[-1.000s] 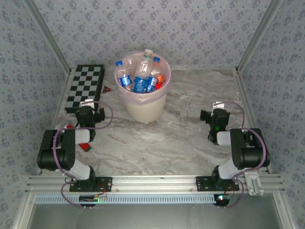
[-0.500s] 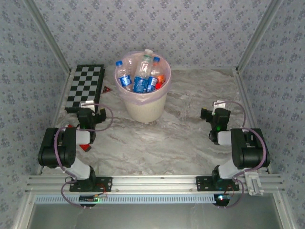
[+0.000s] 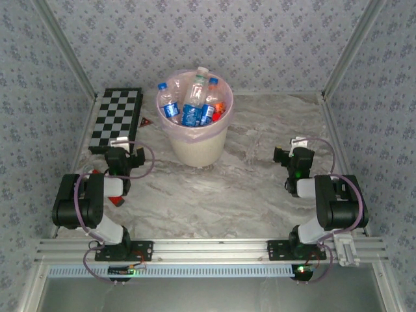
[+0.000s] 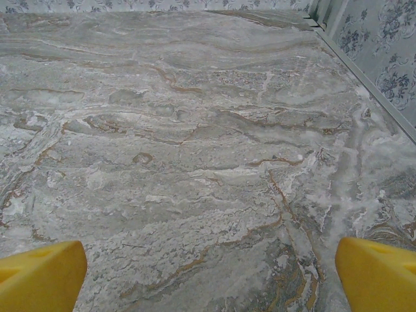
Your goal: Put the plastic bottles in the bin
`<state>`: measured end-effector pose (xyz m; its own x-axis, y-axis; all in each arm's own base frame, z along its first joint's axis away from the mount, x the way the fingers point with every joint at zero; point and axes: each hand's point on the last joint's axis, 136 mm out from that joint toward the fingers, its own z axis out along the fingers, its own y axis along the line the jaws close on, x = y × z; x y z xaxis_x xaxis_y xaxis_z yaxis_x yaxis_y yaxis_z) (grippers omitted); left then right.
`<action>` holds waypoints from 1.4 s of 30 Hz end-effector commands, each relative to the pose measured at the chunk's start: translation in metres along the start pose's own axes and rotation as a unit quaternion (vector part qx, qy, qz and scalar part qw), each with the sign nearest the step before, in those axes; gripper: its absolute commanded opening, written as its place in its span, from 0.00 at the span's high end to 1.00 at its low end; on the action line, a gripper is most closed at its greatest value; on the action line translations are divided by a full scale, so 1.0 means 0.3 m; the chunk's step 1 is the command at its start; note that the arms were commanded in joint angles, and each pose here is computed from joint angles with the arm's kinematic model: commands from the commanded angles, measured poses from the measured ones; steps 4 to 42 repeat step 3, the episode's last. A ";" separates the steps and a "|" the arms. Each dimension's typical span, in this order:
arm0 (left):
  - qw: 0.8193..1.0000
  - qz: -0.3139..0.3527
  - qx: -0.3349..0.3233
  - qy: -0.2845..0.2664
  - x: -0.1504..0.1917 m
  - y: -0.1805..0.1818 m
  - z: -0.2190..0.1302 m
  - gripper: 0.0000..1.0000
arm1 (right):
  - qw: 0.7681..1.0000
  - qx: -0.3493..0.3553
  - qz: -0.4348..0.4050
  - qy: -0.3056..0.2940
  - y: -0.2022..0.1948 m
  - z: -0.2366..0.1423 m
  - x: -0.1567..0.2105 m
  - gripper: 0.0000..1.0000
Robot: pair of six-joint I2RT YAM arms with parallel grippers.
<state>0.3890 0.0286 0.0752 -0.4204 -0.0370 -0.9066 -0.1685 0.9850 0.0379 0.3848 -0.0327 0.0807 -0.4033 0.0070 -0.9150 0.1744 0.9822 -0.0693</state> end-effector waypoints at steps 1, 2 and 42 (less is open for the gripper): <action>1.000 -0.011 0.006 -0.028 -0.053 -0.005 -0.003 0.01 | 1.000 -0.002 -0.003 -0.010 0.001 0.005 -0.020 0.00; 1.000 -0.012 0.006 -0.027 -0.053 -0.005 -0.003 0.01 | 1.000 -0.001 -0.003 -0.010 0.000 0.004 -0.020 0.00; 1.000 -0.012 0.006 -0.027 -0.052 -0.004 -0.004 0.01 | 1.000 -0.001 -0.004 -0.011 0.000 0.004 -0.020 0.00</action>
